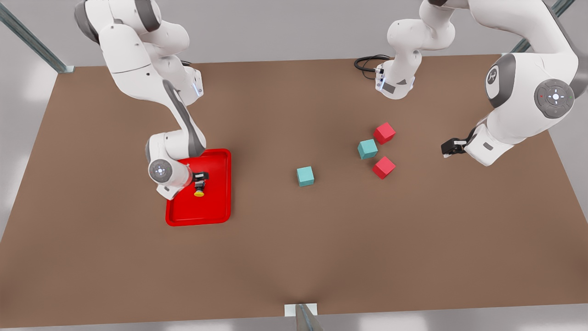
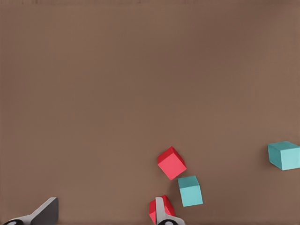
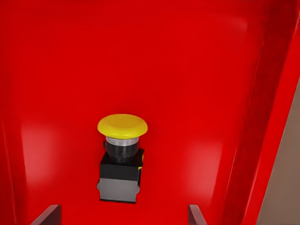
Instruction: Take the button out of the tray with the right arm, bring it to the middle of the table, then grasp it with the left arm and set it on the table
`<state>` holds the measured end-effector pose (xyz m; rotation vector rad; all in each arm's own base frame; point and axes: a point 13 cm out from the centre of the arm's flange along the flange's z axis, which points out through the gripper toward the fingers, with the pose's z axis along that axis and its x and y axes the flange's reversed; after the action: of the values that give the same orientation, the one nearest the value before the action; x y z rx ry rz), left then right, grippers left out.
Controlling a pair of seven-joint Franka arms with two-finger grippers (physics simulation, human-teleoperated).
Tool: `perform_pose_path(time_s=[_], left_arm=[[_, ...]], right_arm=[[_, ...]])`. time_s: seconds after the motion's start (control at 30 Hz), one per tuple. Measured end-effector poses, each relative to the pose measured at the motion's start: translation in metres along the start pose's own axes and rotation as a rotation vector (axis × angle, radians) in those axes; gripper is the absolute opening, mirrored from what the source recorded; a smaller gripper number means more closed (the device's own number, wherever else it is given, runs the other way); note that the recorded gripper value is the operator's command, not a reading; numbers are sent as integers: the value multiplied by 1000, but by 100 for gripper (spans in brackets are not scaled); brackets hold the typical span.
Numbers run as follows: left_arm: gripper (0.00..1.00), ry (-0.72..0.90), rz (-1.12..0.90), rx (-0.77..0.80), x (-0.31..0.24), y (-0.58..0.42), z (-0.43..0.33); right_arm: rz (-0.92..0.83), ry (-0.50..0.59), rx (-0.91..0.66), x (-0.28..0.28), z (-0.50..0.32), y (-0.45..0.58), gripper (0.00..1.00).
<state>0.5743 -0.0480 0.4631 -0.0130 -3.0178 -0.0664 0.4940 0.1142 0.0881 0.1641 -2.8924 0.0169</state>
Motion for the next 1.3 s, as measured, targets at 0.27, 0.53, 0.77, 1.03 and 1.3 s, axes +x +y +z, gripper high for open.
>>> perform_pose_path(time_s=[0.27, 0.53, 0.77, 1.03, 1.3], left_arm=[[100, 16, 10, -1, -2, 0, 9], [100, 16, 15, -1, -2, -1, 9], [100, 17, 18, -1, -1, 0, 9], [100, 21, 21, -2, 0, 0, 9], [100, 23, 22, -2, 1, 0, 8]], right_arm=[[82, -74, -6, -19, 15, 5, 100], [151, -54, -3, -19, 39, 3, 100], [197, -20, 1, -4, 56, -5, 100], [209, 0, -1, 8, 63, 2, 100], [228, -10, -7, 7, 49, -1, 100]])
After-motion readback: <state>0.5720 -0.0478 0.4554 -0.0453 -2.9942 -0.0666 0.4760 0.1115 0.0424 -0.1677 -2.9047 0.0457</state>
